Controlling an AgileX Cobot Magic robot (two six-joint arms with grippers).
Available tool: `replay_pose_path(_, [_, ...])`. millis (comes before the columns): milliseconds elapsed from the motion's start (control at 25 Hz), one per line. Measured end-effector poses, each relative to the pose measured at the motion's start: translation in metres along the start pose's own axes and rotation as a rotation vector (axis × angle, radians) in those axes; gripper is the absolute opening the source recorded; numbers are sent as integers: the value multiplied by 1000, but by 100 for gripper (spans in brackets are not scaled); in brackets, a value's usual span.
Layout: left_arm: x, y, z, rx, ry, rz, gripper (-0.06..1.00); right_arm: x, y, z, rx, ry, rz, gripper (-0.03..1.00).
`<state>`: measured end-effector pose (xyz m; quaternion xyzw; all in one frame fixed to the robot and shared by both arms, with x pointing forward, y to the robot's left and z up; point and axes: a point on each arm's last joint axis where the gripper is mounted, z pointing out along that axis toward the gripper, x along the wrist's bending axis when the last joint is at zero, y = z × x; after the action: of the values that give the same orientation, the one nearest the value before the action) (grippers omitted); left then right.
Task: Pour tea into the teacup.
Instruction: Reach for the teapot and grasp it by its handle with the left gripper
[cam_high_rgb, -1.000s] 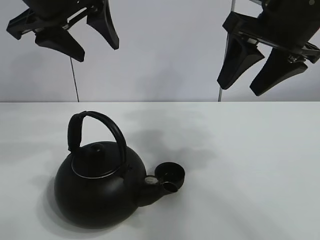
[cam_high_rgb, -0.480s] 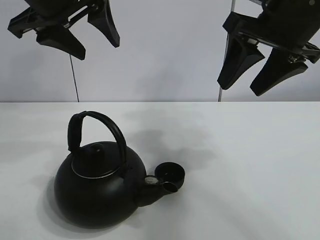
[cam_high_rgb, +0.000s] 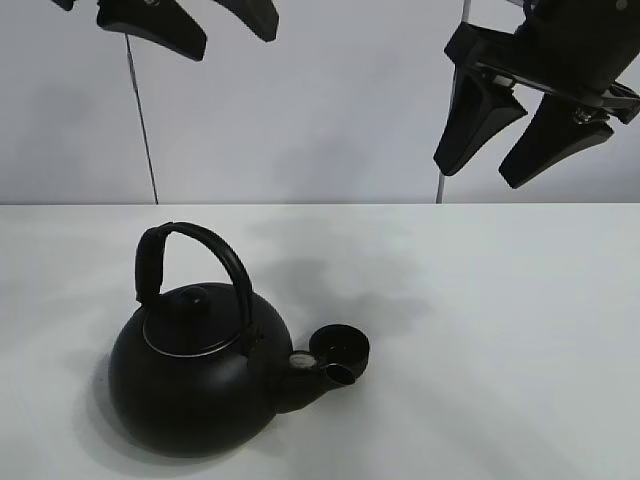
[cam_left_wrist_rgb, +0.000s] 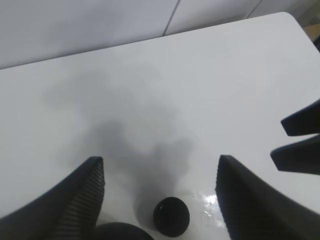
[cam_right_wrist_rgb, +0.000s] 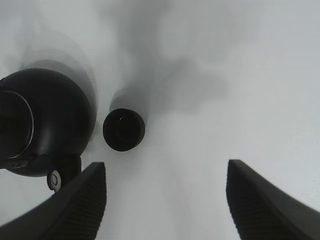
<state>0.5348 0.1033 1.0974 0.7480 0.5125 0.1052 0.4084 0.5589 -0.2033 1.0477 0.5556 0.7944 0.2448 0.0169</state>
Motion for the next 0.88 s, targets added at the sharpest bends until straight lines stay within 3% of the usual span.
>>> replay_pose_path(200, [-3, -23, -20, -32, -14, 46, 48, 0, 0, 0, 0, -1, -1, 47])
replay_pose_path(520, [18, -85, -67, -324, 24, 118, 48, -1, 0, 0, 2, -7, -5, 47])
replay_pose_path(760, [43, -151, -57, -362, 87, 118, 48, -1, 0, 0, 2, -7, -5, 47])
replay_pose_path(880, [50, -171, -55, -410, 106, 171, 48, -1, 0, 0, 3, -8, -7, 47])
